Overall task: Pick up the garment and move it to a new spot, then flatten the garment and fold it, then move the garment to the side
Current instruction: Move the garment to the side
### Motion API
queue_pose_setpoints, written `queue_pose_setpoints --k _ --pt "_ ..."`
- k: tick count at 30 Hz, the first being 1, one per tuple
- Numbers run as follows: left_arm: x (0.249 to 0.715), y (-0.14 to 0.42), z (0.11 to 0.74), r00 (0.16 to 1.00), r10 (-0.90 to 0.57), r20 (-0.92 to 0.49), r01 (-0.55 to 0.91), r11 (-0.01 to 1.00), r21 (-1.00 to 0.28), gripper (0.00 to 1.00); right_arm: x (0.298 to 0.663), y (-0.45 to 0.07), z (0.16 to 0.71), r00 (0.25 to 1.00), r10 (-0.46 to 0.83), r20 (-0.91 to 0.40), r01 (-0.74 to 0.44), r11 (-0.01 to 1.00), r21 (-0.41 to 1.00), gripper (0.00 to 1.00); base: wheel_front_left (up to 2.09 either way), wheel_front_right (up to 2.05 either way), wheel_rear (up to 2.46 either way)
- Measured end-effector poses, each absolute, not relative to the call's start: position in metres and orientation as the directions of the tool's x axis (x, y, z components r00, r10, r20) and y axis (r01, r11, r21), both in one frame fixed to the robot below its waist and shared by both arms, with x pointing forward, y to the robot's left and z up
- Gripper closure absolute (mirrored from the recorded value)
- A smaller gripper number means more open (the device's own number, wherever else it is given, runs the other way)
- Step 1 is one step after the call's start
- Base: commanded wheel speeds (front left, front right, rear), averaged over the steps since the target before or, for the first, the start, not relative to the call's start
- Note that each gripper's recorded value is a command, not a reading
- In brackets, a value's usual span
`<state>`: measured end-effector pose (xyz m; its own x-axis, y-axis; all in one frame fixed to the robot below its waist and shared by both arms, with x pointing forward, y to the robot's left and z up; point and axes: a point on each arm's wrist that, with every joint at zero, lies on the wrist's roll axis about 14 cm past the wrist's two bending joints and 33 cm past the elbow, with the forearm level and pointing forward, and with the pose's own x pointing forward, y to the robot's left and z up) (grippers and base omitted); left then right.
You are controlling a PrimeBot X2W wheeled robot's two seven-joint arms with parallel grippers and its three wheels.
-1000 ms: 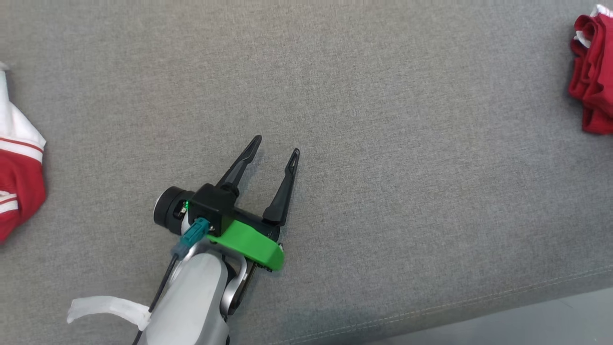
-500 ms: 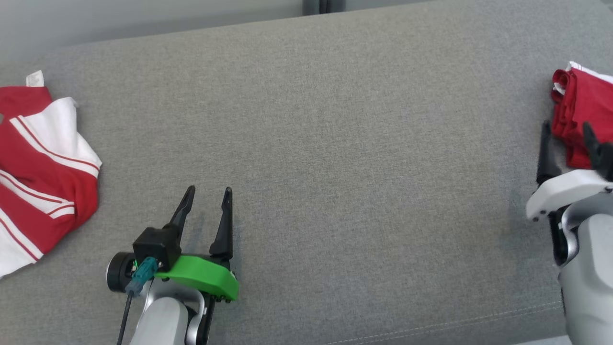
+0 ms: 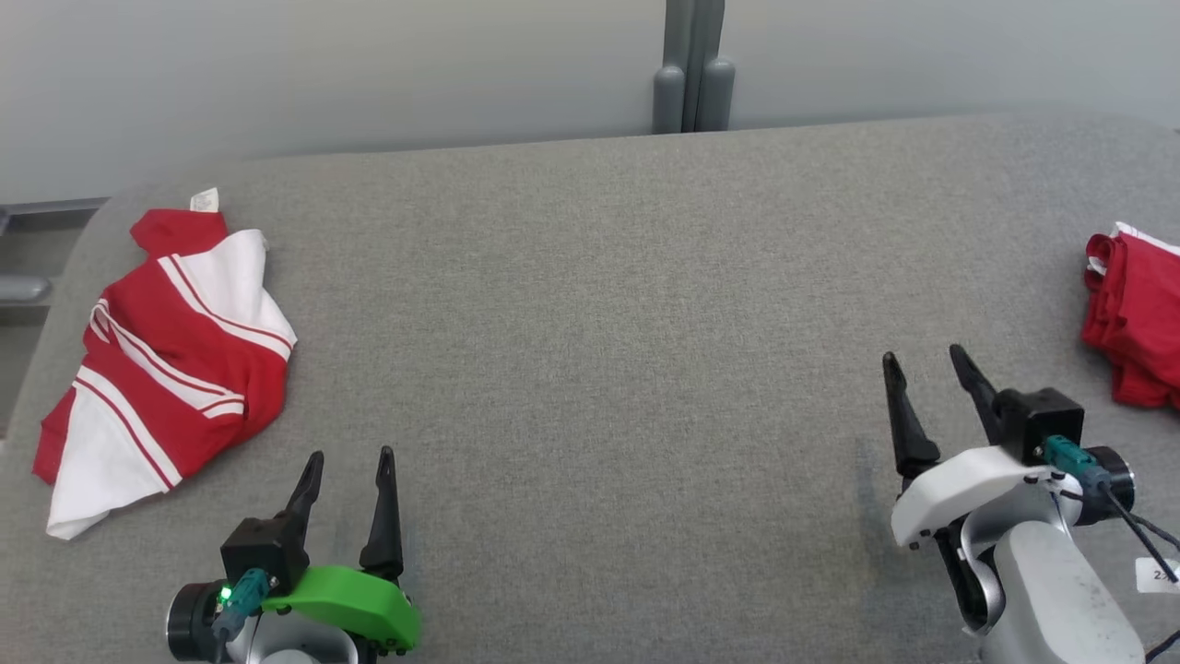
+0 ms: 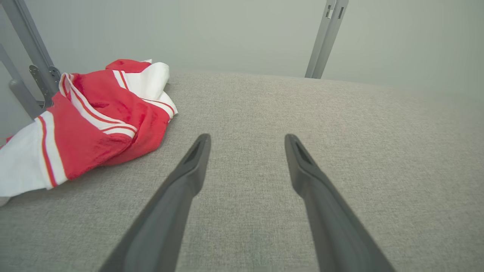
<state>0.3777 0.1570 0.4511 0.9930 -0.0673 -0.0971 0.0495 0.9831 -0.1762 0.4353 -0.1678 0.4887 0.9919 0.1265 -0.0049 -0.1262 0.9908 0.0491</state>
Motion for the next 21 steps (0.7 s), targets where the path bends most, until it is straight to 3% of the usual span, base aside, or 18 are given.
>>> queue_pose_setpoints --k 7,21 --pt "0.365 0.171 0.46 0.997 -0.024 -0.072 0.012 0.986 -0.167 0.0 0.424 -0.14 0.498 0.979 0.204 0.02 -0.204 0.978 0.043 0.0 0.0 0.0 0.0" --pt "0.361 0.176 0.462 0.998 -0.004 -0.066 -0.005 0.99 -0.143 0.0 0.415 -0.135 0.494 0.978 0.208 0.011 -0.208 0.976 0.062 0.0 0.0 0.0 0.0"
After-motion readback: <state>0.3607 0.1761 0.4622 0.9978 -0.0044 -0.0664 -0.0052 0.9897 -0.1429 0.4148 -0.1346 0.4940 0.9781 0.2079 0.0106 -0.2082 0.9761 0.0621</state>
